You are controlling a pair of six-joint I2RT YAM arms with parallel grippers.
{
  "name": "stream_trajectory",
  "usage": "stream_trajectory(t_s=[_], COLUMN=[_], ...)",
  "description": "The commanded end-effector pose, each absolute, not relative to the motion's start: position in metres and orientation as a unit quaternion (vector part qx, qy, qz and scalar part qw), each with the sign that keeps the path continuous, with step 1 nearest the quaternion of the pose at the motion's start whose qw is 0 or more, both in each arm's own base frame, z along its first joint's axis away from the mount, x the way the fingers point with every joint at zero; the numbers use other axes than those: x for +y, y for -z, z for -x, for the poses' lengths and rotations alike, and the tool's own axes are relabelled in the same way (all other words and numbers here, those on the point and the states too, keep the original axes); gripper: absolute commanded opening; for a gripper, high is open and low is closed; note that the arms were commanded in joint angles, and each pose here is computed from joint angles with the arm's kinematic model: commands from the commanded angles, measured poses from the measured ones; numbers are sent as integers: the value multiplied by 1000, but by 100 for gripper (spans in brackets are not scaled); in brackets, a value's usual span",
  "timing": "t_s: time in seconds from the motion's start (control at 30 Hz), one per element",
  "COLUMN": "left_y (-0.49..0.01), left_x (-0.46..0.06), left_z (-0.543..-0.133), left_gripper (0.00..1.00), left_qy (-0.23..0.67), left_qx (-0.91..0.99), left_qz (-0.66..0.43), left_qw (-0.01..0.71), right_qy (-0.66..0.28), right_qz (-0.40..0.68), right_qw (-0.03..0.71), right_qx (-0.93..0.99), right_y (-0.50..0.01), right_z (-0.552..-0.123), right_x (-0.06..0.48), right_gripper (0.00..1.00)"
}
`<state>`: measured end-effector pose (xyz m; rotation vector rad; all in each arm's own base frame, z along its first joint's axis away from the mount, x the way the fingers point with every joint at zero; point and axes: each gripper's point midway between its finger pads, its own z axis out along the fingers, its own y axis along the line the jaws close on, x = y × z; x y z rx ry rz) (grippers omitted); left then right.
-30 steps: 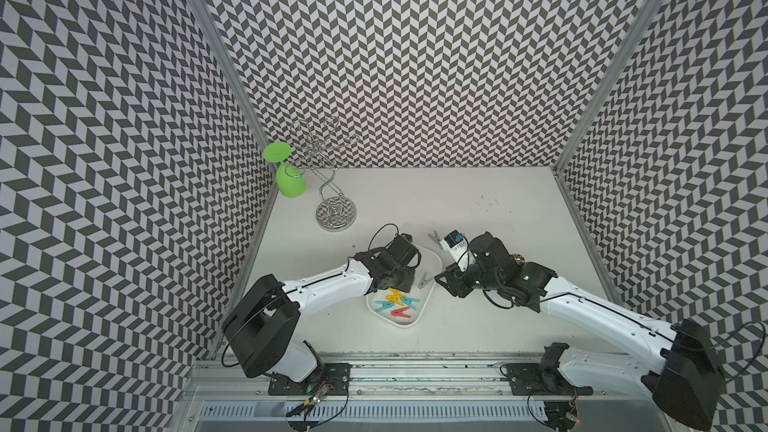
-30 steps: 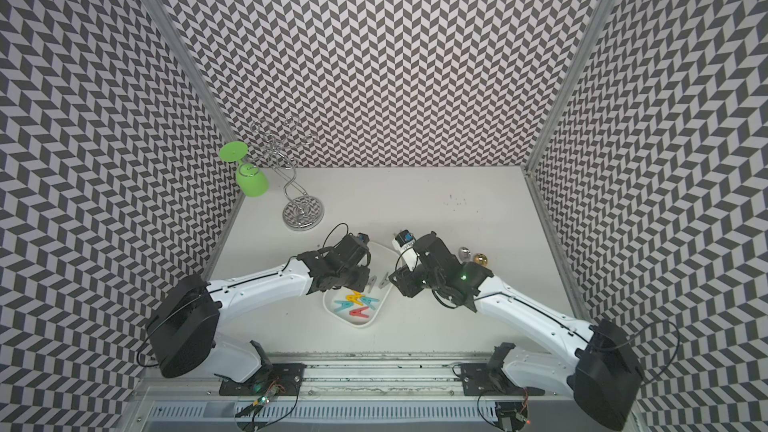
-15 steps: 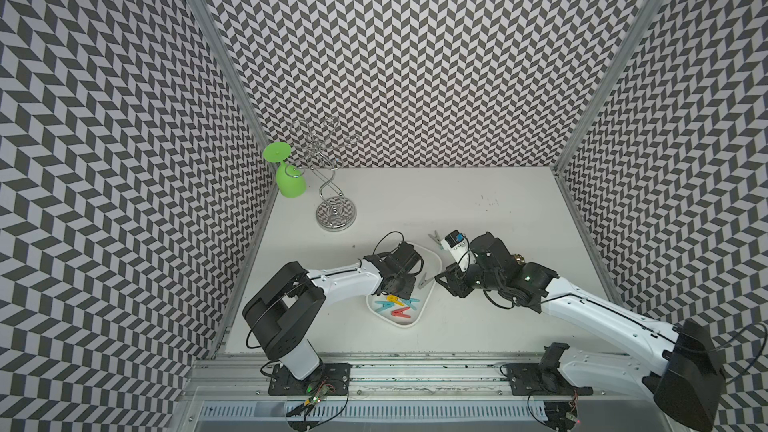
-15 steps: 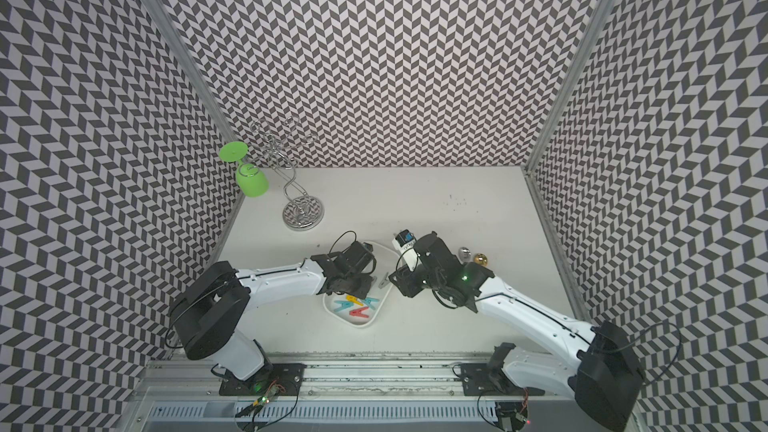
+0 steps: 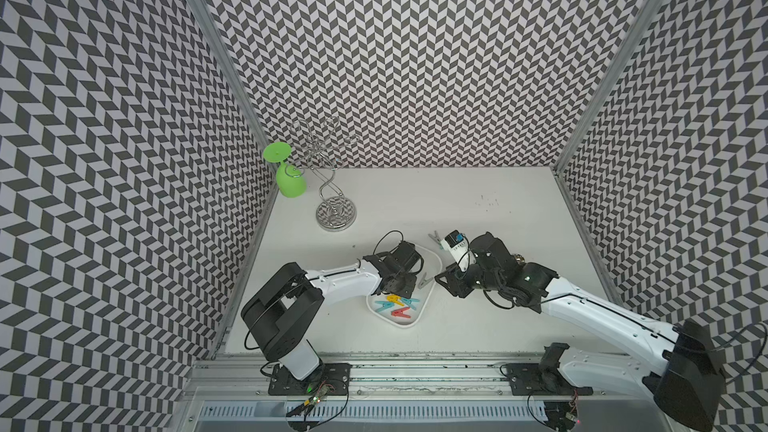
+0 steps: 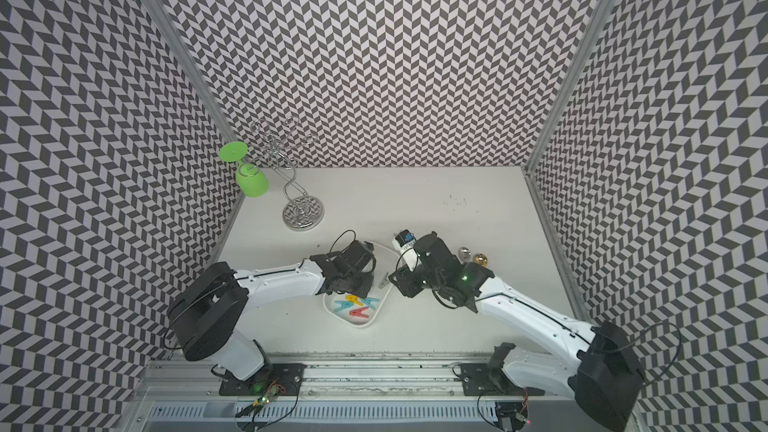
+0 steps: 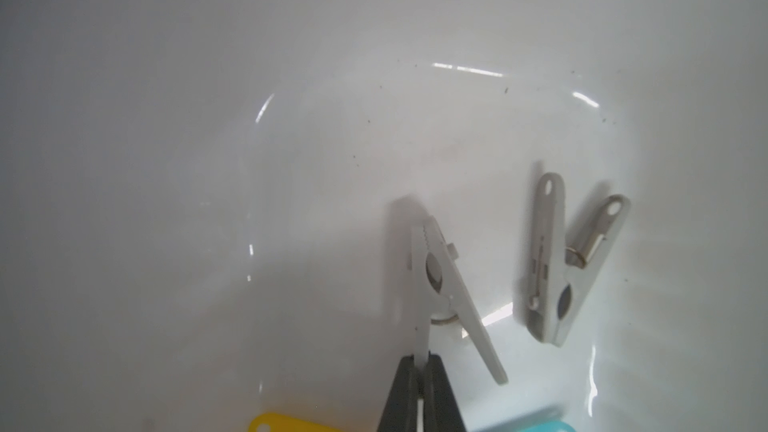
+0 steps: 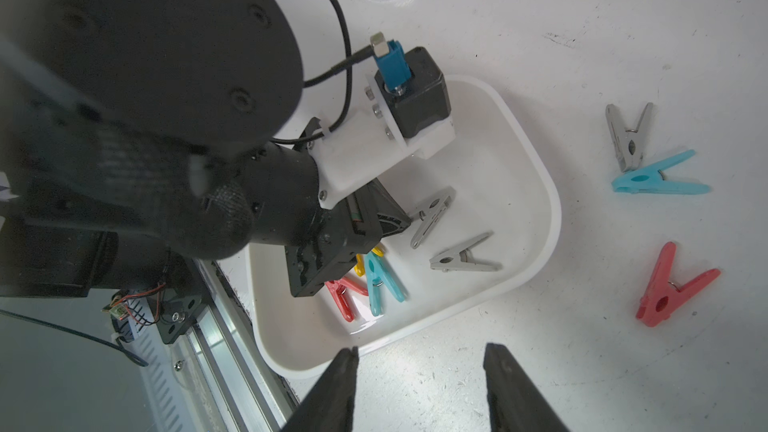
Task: Take the clothespins out of the storage box
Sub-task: Pick up the clothespin from the storage box, then place the clothespin at the center of the board.
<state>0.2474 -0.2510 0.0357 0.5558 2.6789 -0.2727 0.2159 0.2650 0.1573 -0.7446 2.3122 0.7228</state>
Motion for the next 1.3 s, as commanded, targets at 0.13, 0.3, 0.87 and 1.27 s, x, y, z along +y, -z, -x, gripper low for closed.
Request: stream_trajectory(t_s=[0.13,0.3,0.87,1.27], left_y=[-104,-145,-130,-80], left_x=[-265,-283,-299,-314], left_z=[-264,-290,-398,-425], left_gripper=[2,2,4,6], left_qy=[146,162,157,139], left_qx=[932,914,923,939], left_qz=[-189,-192,-158,-169], left_qw=[272,319,312,267], right_qy=[-277,-279,-279,-279], right_qz=[284,285,284,282], right_qw=[314,311,317,321], right_qx=[862,862,861,860], right_y=[-164,-163,-166,-169], right_z=[-218,-217,-217,-217], right_x=[269,271,269,268], right_gripper=[52,52,52,52])
